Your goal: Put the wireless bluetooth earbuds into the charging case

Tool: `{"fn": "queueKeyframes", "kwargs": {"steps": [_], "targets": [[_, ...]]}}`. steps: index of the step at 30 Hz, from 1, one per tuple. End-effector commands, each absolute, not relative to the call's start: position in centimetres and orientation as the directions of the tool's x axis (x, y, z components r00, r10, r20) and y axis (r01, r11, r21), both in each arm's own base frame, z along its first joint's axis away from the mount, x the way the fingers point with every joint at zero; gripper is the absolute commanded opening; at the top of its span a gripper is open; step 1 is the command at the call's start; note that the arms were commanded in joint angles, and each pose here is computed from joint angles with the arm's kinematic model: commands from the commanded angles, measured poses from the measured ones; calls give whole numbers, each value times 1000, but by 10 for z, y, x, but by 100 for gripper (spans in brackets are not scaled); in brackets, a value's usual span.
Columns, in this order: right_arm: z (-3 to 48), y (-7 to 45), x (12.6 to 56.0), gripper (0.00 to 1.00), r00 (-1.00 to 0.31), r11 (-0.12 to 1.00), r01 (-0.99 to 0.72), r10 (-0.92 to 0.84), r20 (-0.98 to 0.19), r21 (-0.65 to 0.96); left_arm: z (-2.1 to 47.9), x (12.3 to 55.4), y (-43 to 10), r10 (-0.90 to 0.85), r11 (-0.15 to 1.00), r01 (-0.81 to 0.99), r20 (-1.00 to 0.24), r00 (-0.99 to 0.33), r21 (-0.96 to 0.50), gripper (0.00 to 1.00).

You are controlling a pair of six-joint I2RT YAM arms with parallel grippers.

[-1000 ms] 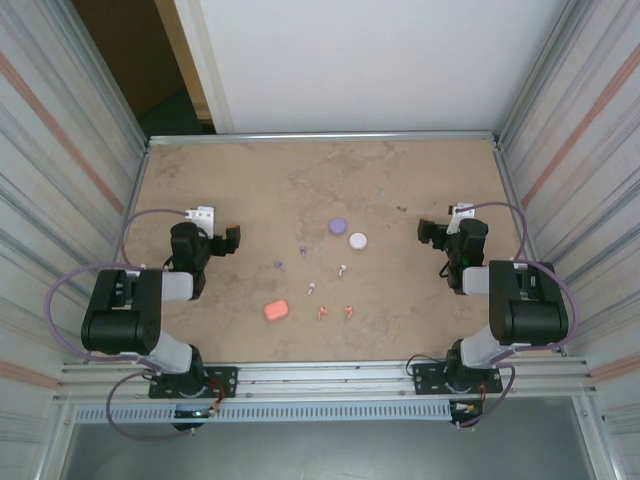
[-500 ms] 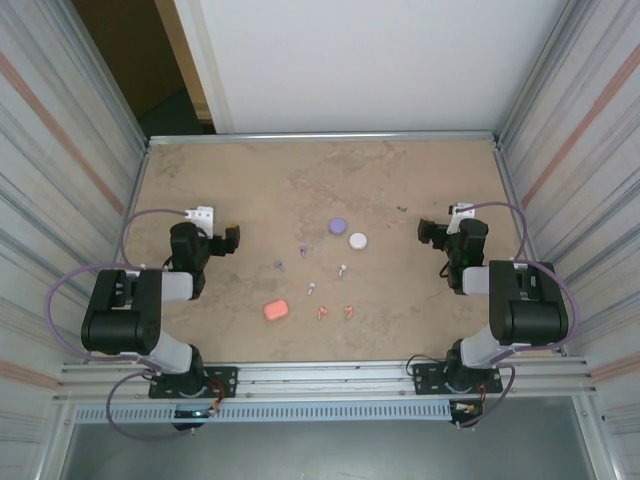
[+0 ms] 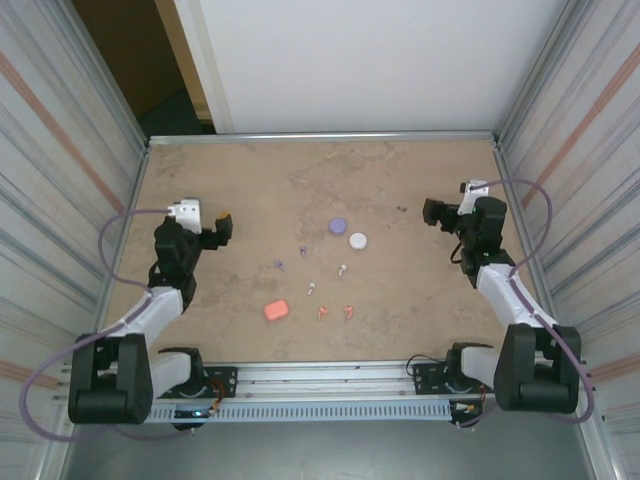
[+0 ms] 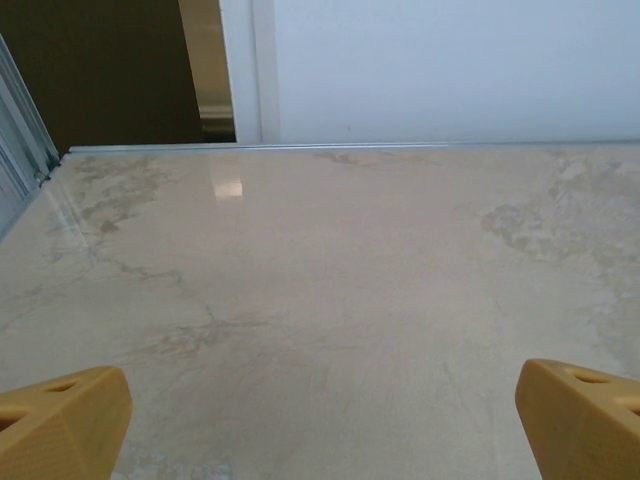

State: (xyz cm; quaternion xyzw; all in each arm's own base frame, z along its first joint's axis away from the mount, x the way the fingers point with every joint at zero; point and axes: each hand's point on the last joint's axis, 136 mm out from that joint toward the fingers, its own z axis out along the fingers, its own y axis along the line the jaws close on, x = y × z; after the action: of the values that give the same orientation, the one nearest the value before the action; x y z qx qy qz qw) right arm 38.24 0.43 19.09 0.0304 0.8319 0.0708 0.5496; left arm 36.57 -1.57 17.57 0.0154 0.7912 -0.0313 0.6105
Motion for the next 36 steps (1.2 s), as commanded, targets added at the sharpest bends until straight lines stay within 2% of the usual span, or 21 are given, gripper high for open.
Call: {"fn": "queueKeyframes", "kwargs": {"steps": [1,8,12,15,19,27,36], "targets": [[183,40,361,99,-559,965,-149,99,-823,217,186,358,-23,-169,980,51,-934,-315,-195,99],[198,109,347,99,-627,890,-411,-117,-770,199,190,336,-37,-353,916,44,-852,-387,-399,99],[199,159,332,99,-613,794,-582,-290,-735,172,189,320,-42,-416,881,37,-809,-415,-471,99],[197,202,308,99,-522,646,-747,-425,-739,156,184,308,-42,-445,866,11,-781,-438,-500,99],[191,251,273,99,-333,422,-903,-557,-761,86,181,296,-40,-457,862,-19,-761,-461,-506,99],[173,315,215,99,40,23,-997,-645,-763,-72,169,279,-39,-490,845,-54,-729,-478,-532,99],[137,369,189,99,176,-133,-984,-677,-715,-116,160,269,-35,-508,840,-82,-723,-469,-537,99]]}}
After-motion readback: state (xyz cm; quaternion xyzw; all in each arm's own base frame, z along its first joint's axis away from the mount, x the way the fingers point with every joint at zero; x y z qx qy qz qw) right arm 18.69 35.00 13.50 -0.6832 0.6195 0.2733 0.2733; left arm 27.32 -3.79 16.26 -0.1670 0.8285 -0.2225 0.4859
